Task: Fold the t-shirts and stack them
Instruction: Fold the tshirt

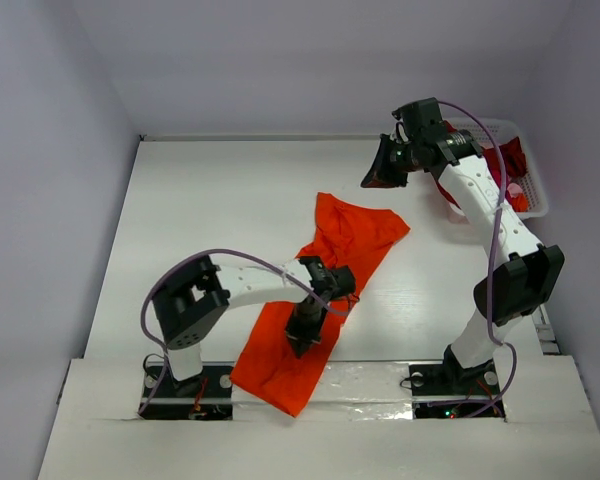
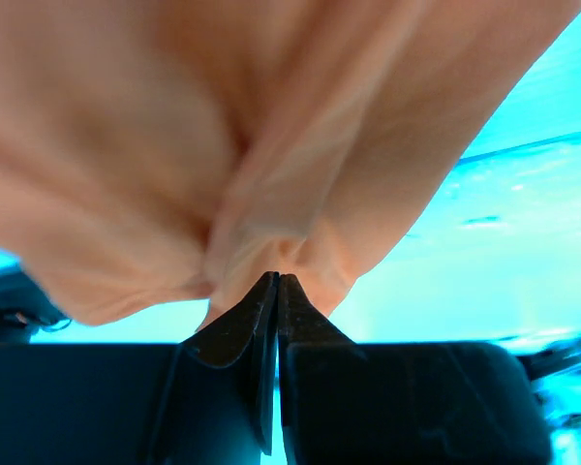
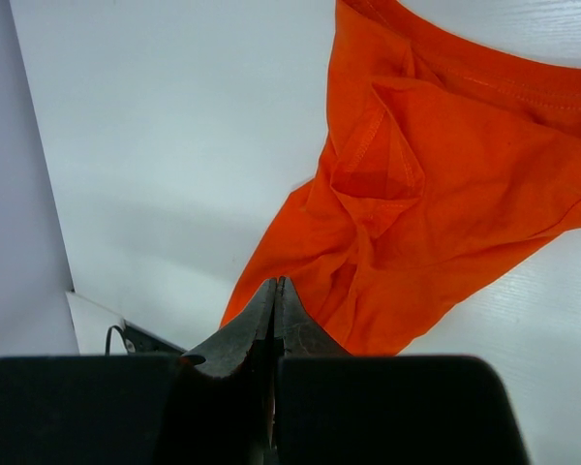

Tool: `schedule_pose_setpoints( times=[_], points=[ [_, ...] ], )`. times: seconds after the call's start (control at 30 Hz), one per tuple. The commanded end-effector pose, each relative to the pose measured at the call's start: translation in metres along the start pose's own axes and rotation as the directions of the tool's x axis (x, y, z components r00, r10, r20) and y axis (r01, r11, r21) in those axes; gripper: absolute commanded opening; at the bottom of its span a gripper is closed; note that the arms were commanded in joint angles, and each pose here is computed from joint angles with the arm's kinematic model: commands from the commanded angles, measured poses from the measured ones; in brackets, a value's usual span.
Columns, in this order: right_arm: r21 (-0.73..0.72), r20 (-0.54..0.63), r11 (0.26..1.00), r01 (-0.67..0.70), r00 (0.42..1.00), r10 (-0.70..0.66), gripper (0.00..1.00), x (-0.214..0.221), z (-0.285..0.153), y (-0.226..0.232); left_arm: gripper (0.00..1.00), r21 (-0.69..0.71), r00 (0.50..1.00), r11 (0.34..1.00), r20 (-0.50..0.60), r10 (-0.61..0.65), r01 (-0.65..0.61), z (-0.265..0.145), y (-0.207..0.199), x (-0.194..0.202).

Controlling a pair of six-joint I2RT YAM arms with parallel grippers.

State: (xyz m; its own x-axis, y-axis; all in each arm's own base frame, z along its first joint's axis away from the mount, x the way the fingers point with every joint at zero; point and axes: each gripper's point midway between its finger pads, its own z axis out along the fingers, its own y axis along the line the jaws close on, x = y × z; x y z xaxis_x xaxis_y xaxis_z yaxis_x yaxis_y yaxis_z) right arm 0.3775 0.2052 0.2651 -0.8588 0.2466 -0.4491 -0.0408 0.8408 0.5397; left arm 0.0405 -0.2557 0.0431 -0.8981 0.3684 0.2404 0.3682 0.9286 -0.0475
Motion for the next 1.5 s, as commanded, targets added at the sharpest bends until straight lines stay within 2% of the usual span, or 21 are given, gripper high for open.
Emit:
schedule_pose_setpoints(
  times=[0.0, 0.03, 0.13, 0.23, 0.3, 0.37, 0.43, 0.47, 0.57, 0.67, 0.8, 0.9, 0.97, 1.0, 1.17, 1.3, 1.47],
  points=[
    [-0.021, 0.050, 0.999, 0.034, 0.998, -0.033, 0.00, -0.009, -0.013, 0.011, 0.00, 0.023, 0.975, 0.987, 0.153, -0.161, 0.160, -0.050, 0.022, -0.019],
    [-0.020, 0.052, 0.999, 0.033, 0.998, -0.032, 0.00, -0.009, -0.013, 0.011, 0.00, -0.003, 0.959, 0.979, 0.203, -0.199, 0.204, -0.058, 0.035, -0.028],
    [-0.009, 0.059, 0.999, 0.033, 0.998, -0.032, 0.00, -0.010, -0.015, 0.009, 0.00, 0.074, 0.897, 0.952, 0.320, -0.306, 0.298, -0.090, 0.049, -0.064],
    [0.011, 0.074, 0.999, 0.034, 0.997, -0.034, 0.00, -0.013, -0.019, 0.007, 0.00, 0.120, 0.854, 0.942, 0.398, -0.334, 0.312, -0.107, 0.056, -0.105],
    [0.025, 0.091, 0.999, 0.042, 0.995, -0.044, 0.00, -0.015, -0.026, 0.006, 0.00, 0.142, 0.843, 0.945, 0.428, -0.327, 0.295, -0.114, 0.053, -0.131],
    [0.035, 0.095, 0.998, 0.047, 0.994, -0.050, 0.00, -0.014, -0.031, 0.005, 0.00, 0.216, 0.804, 0.941, 0.492, -0.335, 0.260, -0.136, 0.043, -0.164],
    [0.043, 0.106, 0.998, 0.050, 0.993, -0.054, 0.00, -0.013, -0.039, 0.005, 0.03, 0.223, 0.798, 0.947, 0.513, -0.316, 0.231, -0.138, 0.035, -0.189],
    [0.046, 0.110, 0.998, 0.050, 0.992, -0.055, 0.00, -0.013, -0.041, 0.005, 0.04, 0.249, 0.773, 0.944, 0.548, -0.320, 0.214, -0.154, 0.032, -0.205],
    [0.051, 0.108, 0.998, 0.044, 0.993, -0.049, 0.00, -0.008, -0.046, 0.002, 0.00, 0.276, 0.754, 0.944, 0.577, -0.314, 0.182, -0.162, 0.027, -0.240],
    [0.066, 0.105, 0.997, 0.036, 0.994, -0.043, 0.00, -0.003, -0.049, -0.002, 0.00, 0.319, 0.766, 0.934, 0.557, -0.322, 0.162, -0.162, 0.023, -0.258],
    [0.087, 0.108, 0.996, 0.029, 0.993, -0.038, 0.00, -0.001, -0.051, -0.006, 0.00, 0.297, 0.788, 0.942, 0.538, -0.299, 0.154, -0.159, 0.023, -0.255],
    [0.089, 0.108, 0.996, 0.030, 0.993, -0.039, 0.00, -0.002, -0.050, -0.007, 0.00, 0.245, 0.819, 0.956, 0.507, -0.269, 0.162, -0.146, 0.035, -0.237],
    [0.083, 0.099, 0.996, 0.030, 0.994, -0.038, 0.00, -0.001, -0.048, -0.006, 0.07, 0.219, 0.842, 0.961, 0.476, -0.255, 0.168, -0.130, 0.043, -0.221],
    [0.085, 0.093, 0.996, 0.029, 0.995, -0.037, 0.00, -0.002, -0.046, -0.006, 0.13, 0.227, 0.837, 0.962, 0.489, -0.245, 0.149, -0.137, 0.041, -0.210],
    [0.079, 0.083, 0.996, 0.030, 0.996, -0.036, 0.00, -0.002, -0.041, -0.005, 0.21, 0.170, 0.872, 0.981, 0.463, -0.159, 0.089, -0.124, 0.039, -0.162],
    [0.068, 0.081, 0.997, 0.031, 0.996, -0.037, 0.00, -0.004, -0.039, -0.003, 0.33, 0.125, 0.871, 0.992, 0.483, -0.088, 0.031, -0.114, 0.032, -0.137],
    [0.070, 0.070, 0.997, 0.029, 0.997, -0.034, 0.00, -0.003, -0.035, -0.004, 0.35, 0.144, 0.871, 0.986, 0.492, 0.004, -0.086, -0.100, -0.003, -0.128]
  ],
)
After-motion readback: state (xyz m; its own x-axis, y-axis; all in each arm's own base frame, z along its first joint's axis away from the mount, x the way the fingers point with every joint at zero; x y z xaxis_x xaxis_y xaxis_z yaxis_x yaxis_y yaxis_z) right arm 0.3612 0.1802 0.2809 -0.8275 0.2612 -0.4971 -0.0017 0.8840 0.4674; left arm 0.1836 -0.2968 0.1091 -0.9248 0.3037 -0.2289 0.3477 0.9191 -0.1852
